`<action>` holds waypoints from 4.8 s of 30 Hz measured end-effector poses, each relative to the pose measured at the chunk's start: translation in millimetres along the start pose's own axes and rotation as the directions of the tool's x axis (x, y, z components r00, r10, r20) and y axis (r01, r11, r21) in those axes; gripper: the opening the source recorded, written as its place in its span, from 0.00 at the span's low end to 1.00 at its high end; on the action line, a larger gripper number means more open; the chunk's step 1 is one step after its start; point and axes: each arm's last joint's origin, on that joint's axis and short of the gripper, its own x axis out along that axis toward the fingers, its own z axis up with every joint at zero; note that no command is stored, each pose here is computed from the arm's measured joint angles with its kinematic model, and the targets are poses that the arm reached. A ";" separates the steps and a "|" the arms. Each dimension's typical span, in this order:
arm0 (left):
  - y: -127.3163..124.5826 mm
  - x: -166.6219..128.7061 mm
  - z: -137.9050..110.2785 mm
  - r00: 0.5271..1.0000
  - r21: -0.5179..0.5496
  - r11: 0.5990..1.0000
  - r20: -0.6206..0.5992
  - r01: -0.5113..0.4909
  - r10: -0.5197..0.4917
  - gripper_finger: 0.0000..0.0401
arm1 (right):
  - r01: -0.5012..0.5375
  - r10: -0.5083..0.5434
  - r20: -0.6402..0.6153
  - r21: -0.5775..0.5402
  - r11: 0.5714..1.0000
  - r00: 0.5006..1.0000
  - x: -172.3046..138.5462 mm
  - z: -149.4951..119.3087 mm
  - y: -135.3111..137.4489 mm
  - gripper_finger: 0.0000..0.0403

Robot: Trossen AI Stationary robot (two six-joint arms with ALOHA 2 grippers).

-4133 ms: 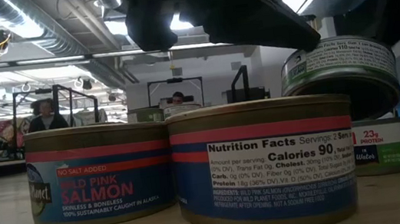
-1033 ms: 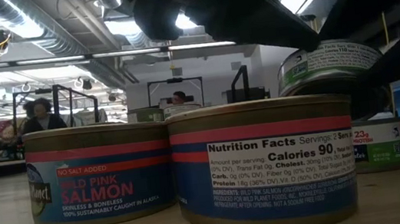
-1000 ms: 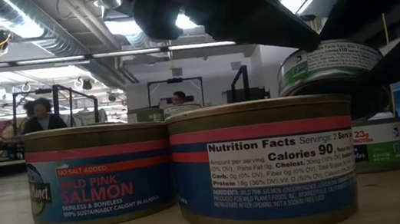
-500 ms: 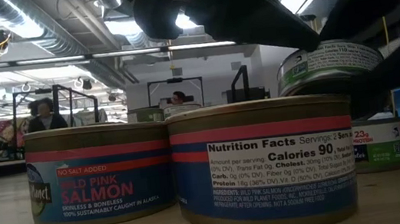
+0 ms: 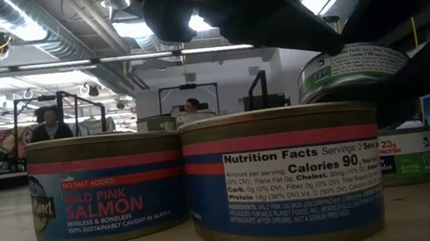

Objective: Stack canned seafood by type on shelf
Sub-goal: Stack the green white tuna can on top of the other green white tuna can on the shelf

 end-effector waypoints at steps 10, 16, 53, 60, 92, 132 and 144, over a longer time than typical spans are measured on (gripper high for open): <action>0.2 0.0 -0.1 1.000 -0.002 1.000 0.000 -0.001 0.001 0.00 | 0.000 -0.001 -0.034 -0.024 1.000 0.999 3.2 -3.0 -2.7 0.65; 0.3 0.0 -0.4 1.000 -0.003 1.000 -0.003 -0.002 0.002 0.00 | -0.021 0.020 -0.044 -0.025 0.999 0.999 3.5 -3.4 -2.3 0.47; 3.7 -157.6 46.5 0.821 0.063 0.854 -0.245 -0.516 0.515 0.16 | 0.243 -0.261 -0.059 -0.217 0.945 0.964 21.5 31.5 -65.9 0.35; 14.8 -199.5 21.9 0.773 -0.062 0.837 -0.425 -0.544 0.471 0.04 | 0.278 -0.328 -0.161 -0.270 0.922 0.931 63.7 40.0 -115.6 0.35; 123.1 -245.2 -98.2 0.751 -0.393 0.680 -0.552 -0.618 0.363 0.00 | 0.158 -0.182 -0.095 -0.221 0.962 0.979 187.2 3.0 -284.8 0.35; 117.0 -208.8 -146.6 0.769 -0.482 0.611 -0.502 -0.629 0.395 0.00 | 0.059 -0.057 0.020 -0.150 0.987 0.998 203.5 -15.6 -311.0 0.46; 117.2 -208.6 -146.4 0.768 -0.505 0.586 -0.502 -0.634 0.398 0.00 | 0.052 -0.047 0.032 -0.151 0.987 0.998 203.0 -14.3 -309.7 0.70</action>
